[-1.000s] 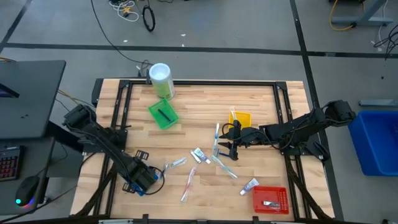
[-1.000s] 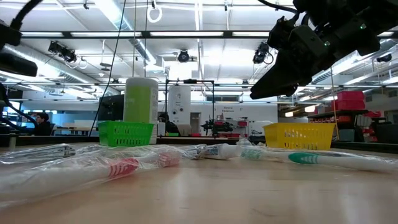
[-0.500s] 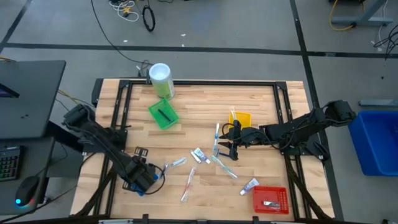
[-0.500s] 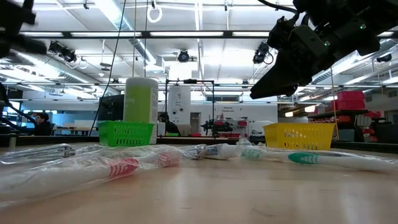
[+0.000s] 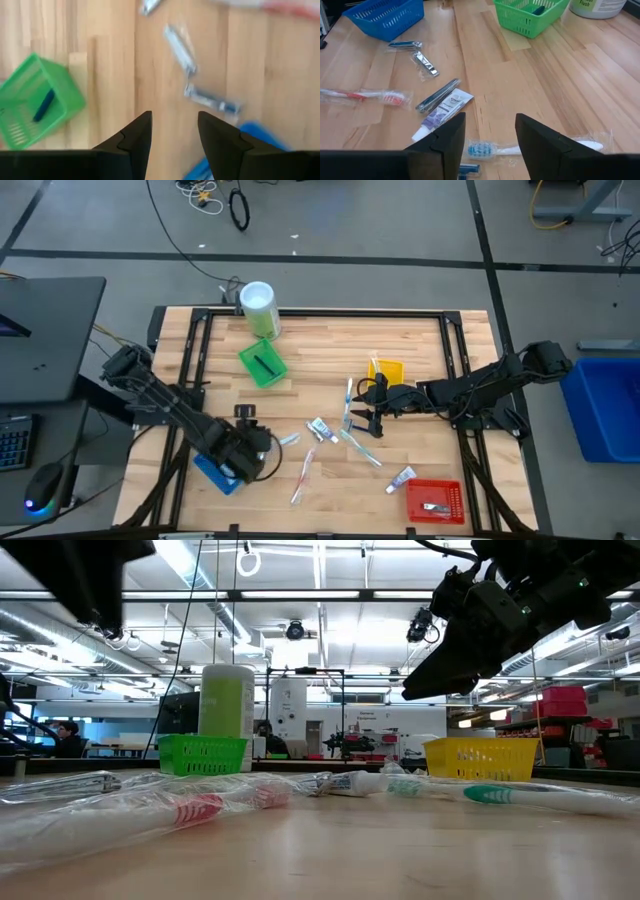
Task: Pick & Place Travel size toiletries
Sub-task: Put the razor into the green bin
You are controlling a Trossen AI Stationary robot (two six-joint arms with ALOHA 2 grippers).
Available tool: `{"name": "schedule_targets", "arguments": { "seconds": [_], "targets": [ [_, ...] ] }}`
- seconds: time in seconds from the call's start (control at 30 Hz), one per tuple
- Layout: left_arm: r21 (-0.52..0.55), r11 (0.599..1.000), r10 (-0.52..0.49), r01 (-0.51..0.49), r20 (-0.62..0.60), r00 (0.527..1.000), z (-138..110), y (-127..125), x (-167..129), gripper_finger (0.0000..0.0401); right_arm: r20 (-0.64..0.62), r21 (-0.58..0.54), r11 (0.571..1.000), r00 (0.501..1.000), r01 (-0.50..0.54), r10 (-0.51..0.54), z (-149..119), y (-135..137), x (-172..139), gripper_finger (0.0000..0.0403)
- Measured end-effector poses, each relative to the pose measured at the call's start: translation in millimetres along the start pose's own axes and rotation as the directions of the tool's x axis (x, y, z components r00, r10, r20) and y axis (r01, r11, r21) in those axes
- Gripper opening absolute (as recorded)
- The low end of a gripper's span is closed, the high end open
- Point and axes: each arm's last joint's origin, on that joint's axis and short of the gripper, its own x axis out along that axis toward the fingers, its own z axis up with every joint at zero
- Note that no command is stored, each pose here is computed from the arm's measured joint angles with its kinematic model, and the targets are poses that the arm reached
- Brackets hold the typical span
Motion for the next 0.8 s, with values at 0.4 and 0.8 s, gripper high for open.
{"name": "schedule_targets", "arguments": {
  "seconds": [0.4, 0.8],
  "targets": [
    [0.025, 0.996, -0.093, 0.090, 0.128, 0.987, 33.5, 37.8, 4.9, 0.0160, -0.018, -0.010, 0.996, 0.996, -0.091, 0.090, 0.9, 14.1, -10.4, 0.0173],
    [0.029, 0.988, -0.147, 0.150, 0.449, 0.882, 30.5, 62.6, 23.4, 0.0155, -0.436, 0.104, 0.993, 0.894, -0.061, 0.101, -19.8, 34.3, -24.6, 0.0169]
  ]
}}
